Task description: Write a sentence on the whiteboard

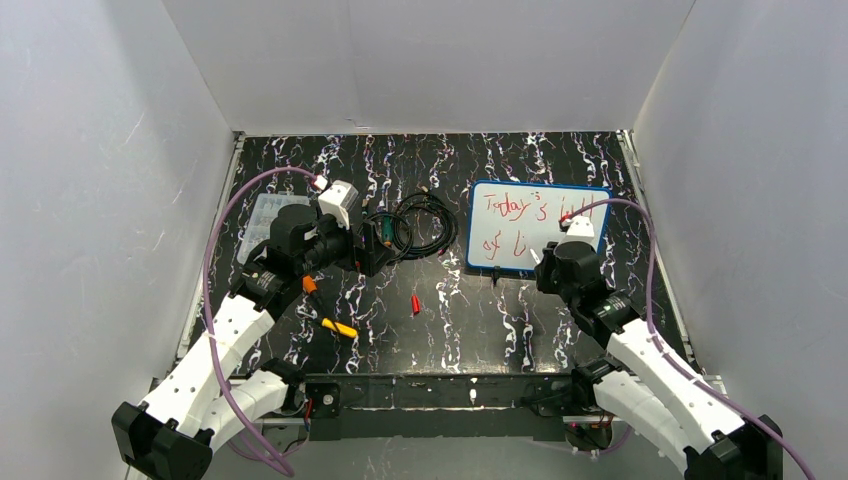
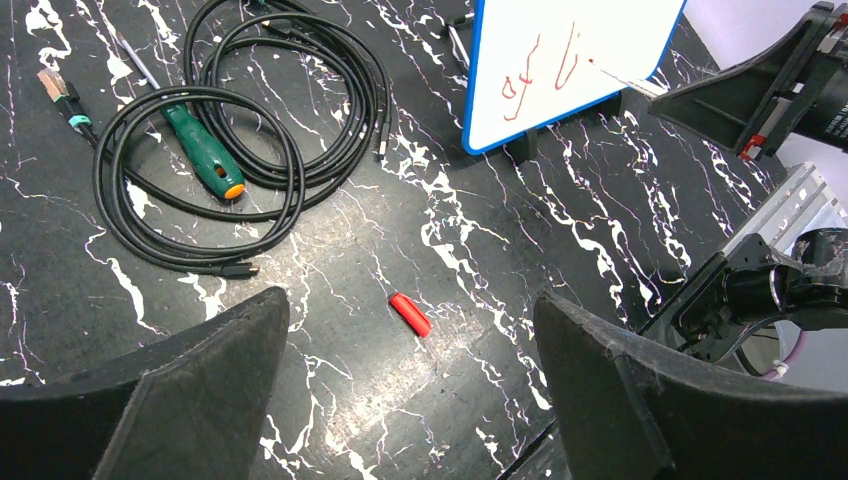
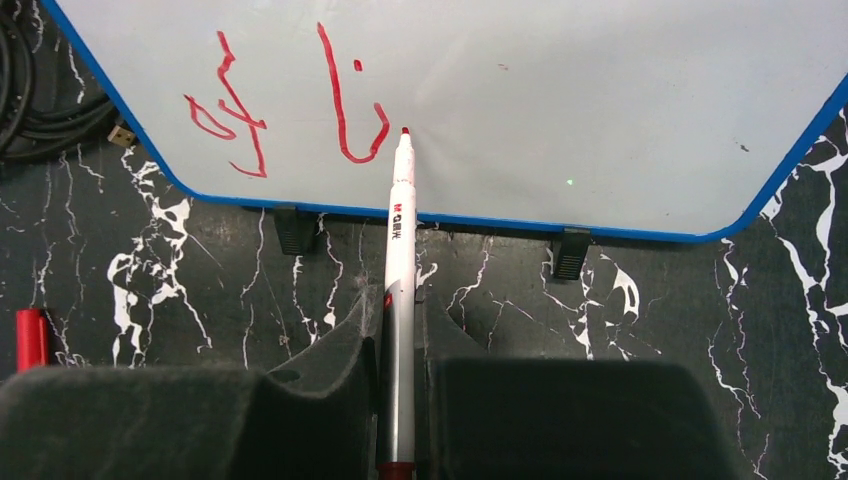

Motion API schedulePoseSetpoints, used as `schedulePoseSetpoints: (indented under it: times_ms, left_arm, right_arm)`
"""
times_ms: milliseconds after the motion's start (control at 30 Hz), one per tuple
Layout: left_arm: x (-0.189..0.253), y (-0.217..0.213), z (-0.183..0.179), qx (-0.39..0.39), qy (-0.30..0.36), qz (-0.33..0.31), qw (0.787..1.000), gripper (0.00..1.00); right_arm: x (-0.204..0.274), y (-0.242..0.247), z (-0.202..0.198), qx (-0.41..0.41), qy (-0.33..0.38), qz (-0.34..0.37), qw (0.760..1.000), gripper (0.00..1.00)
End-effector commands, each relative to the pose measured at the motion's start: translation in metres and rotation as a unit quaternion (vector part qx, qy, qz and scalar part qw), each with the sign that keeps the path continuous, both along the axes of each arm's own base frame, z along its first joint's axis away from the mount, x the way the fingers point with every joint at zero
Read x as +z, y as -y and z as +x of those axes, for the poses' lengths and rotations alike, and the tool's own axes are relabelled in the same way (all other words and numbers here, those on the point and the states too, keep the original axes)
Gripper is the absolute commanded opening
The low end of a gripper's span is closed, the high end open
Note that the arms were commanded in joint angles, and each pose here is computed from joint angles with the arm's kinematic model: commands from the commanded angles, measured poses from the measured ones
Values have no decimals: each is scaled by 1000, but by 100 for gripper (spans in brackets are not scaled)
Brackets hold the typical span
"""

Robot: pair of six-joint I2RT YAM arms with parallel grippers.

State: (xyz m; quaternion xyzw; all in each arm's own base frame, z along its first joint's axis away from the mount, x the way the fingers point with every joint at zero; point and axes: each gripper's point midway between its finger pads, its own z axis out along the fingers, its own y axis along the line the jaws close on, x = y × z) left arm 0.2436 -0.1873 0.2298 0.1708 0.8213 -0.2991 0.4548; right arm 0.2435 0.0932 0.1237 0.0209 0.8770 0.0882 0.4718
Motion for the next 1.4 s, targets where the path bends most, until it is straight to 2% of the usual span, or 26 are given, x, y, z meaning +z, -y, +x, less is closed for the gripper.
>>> schedulePoseSetpoints:
  times_ms: [0,467,867,1367]
  left_arm:
    - [1,0,0,-2,3,-3,1000,90]
    - [-1,0,1,-2,0,-2,1000,90]
    - [-1,0,1,-2,-1,-3,1000,90]
    - [0,1,0,-3,1,-4,1000,90]
  right_arm:
    - [0,5,6,-21,5,-8,1000,1]
    - [18,-1,21,-4,43,-13,999,1]
    - [-10,-4,9,7,-5,-13,1000,1]
    - [-9,5,7,-24,-19,-17,999,1]
